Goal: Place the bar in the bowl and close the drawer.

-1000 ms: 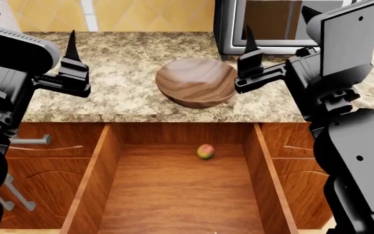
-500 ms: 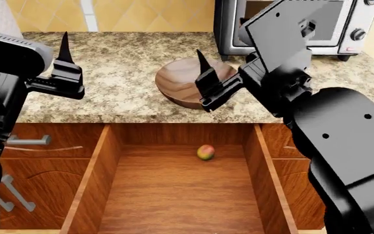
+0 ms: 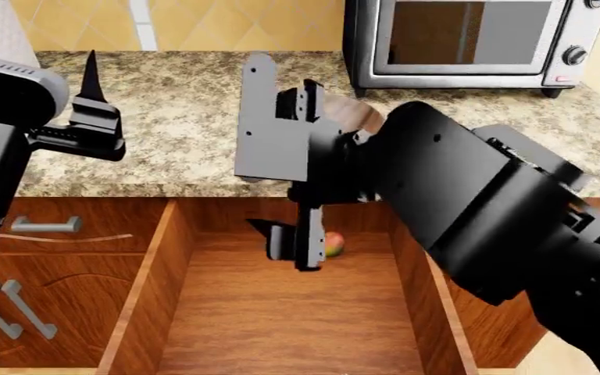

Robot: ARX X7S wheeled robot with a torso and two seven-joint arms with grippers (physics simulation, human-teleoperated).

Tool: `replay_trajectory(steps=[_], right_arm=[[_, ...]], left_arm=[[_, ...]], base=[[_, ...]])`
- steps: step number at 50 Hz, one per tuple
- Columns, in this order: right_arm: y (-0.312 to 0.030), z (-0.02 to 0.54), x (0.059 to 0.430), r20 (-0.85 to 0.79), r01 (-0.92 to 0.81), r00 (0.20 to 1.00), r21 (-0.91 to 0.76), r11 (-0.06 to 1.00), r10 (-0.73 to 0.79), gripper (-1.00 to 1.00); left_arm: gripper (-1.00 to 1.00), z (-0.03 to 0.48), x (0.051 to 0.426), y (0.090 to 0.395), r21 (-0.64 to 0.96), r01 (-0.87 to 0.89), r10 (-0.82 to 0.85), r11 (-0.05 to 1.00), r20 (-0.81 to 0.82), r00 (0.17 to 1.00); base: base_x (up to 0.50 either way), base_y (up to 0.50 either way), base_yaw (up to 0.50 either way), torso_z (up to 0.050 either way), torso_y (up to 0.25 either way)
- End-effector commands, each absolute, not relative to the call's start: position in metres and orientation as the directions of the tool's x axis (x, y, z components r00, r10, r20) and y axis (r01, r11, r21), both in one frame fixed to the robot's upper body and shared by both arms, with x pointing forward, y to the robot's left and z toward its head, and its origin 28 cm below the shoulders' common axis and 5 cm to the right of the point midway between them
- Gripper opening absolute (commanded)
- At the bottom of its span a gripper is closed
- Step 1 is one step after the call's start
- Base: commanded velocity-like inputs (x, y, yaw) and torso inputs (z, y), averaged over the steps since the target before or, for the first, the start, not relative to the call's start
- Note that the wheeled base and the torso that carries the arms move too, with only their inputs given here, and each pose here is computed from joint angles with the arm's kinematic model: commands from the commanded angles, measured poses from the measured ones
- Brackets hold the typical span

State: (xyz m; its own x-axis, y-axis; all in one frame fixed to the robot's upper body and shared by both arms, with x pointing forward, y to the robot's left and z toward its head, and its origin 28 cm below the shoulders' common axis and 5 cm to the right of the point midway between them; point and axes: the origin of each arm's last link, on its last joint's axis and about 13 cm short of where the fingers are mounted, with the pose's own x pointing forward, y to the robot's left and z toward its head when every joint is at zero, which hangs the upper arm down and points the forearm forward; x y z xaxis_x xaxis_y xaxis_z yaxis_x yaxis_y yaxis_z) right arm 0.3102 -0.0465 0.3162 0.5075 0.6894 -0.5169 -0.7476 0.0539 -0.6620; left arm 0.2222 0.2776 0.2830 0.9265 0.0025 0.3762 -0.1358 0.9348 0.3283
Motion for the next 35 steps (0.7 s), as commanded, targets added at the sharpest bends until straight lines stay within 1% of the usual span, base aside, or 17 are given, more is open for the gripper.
replay_trajectory(steps=[1,5,8,20,24,26,28,35], right_arm=[[-0.039,0.292,0.312,-0.771,-0.823,0.258,-0.491,-0.286,0.582,1.00],[-0.040,0.276,0.311,-0.841,-0.798,0.215,-0.445,-0.407,0.497,1.00],[-0.041,0.267,0.310,-0.879,-0.782,0.190,-0.405,-0.473,0.438,1.00],[-0.038,0.242,0.308,-0.929,-0.758,0.148,-0.327,-0.565,0.339,1.00],[-0.036,0.228,0.307,-0.941,-0.758,0.115,-0.290,-0.583,0.319,1.00],[-0.031,0.214,0.309,-0.946,-0.770,0.052,-0.241,-0.590,0.319,1.00],[-0.028,0.206,0.310,-0.945,-0.777,0.021,-0.220,-0.590,0.325,1.00],[-0.024,0.188,0.309,-0.942,-0.779,-0.029,-0.188,-0.598,0.333,1.00]], left_arm=[[1.00,0.284,0.221,0.278,0.332,-0.141,0.004,0.933,0.379,0.925],[1.00,0.284,0.220,0.278,0.331,-0.141,0.006,0.933,0.379,0.925],[1.00,0.284,0.220,0.278,0.330,-0.144,0.009,0.933,0.379,0.925],[1.00,0.280,0.219,0.278,0.326,-0.148,0.016,0.934,0.375,0.927],[1.00,0.280,0.219,0.278,0.327,-0.148,0.015,0.933,0.375,0.927],[1.00,0.277,0.218,0.279,0.328,-0.148,0.017,0.933,0.372,0.928],[1.00,0.276,0.217,0.280,0.324,-0.151,0.021,0.934,0.373,0.928],[1.00,0.275,0.217,0.280,0.326,-0.152,0.022,0.933,0.370,0.929]], base=[[0.00,0.00,0.00,0.000,0.000],[0.00,0.00,0.00,0.000,0.000],[0.00,0.00,0.00,0.000,0.000],[0.00,0.00,0.00,0.000,0.000],[0.00,0.00,0.00,0.000,0.000],[0.00,0.00,0.00,0.000,0.000],[0.00,0.00,0.00,0.000,0.000],[0.00,0.00,0.00,0.000,0.000]])
